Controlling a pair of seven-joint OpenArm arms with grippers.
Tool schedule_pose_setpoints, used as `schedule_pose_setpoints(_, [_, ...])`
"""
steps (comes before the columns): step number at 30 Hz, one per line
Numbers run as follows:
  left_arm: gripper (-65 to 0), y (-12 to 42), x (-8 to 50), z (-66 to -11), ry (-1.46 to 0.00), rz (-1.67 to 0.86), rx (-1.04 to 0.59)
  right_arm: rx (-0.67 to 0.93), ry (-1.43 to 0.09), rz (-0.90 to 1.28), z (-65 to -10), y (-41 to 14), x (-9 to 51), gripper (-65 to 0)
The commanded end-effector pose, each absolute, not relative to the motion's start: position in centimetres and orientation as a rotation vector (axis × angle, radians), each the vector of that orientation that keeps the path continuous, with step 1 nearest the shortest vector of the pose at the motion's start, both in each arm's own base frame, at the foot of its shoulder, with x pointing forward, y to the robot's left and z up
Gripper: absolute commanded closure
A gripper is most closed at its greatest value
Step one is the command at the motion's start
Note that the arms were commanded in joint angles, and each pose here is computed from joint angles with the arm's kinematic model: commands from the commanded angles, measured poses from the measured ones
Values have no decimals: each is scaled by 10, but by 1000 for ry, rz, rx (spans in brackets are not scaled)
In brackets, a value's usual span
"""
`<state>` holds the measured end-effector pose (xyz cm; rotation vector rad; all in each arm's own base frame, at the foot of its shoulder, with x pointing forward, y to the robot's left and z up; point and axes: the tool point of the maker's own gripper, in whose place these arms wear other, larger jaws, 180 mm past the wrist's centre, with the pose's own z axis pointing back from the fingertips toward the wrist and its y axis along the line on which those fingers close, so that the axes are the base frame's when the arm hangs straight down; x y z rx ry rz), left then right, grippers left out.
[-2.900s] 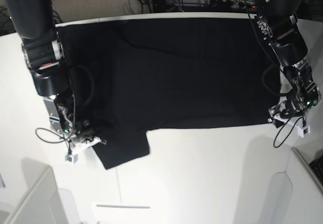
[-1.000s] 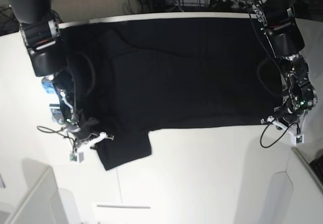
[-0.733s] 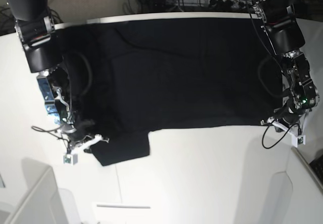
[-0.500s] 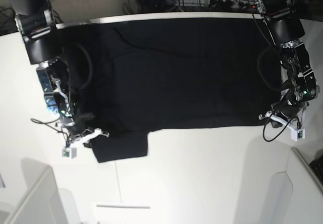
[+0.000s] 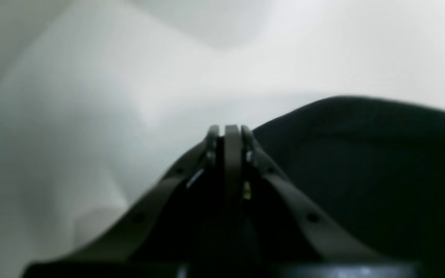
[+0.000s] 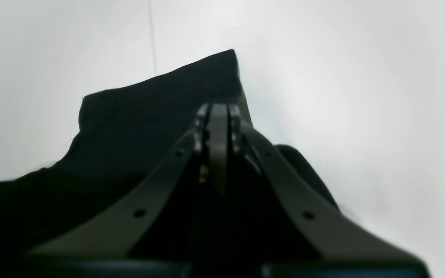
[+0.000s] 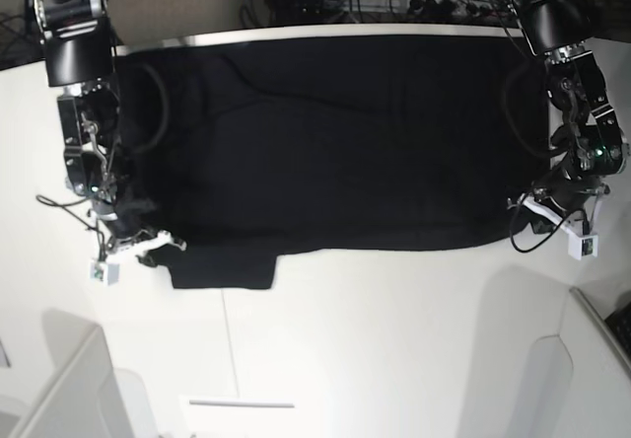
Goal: Fold the T-shirt properly
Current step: 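Lift the hem with both grippers and fold it onto the collar edge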
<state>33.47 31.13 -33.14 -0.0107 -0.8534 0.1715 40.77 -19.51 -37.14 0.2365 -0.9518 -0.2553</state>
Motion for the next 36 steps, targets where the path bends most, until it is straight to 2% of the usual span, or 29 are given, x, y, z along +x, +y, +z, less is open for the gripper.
schedule_pose_setpoints(1, [0, 323, 337, -313, -900, 187, 19, 239, -1032, -250, -346, -201, 419, 0])
schedule_pose_setpoints(29, [0, 308, 281, -314, -827, 31, 75, 285, -1049, -259, -322, -198, 353, 0])
schedule_pose_setpoints(36, [0, 318, 265, -315, -810, 16, 101, 282, -1065, -272, -315, -202, 334, 0])
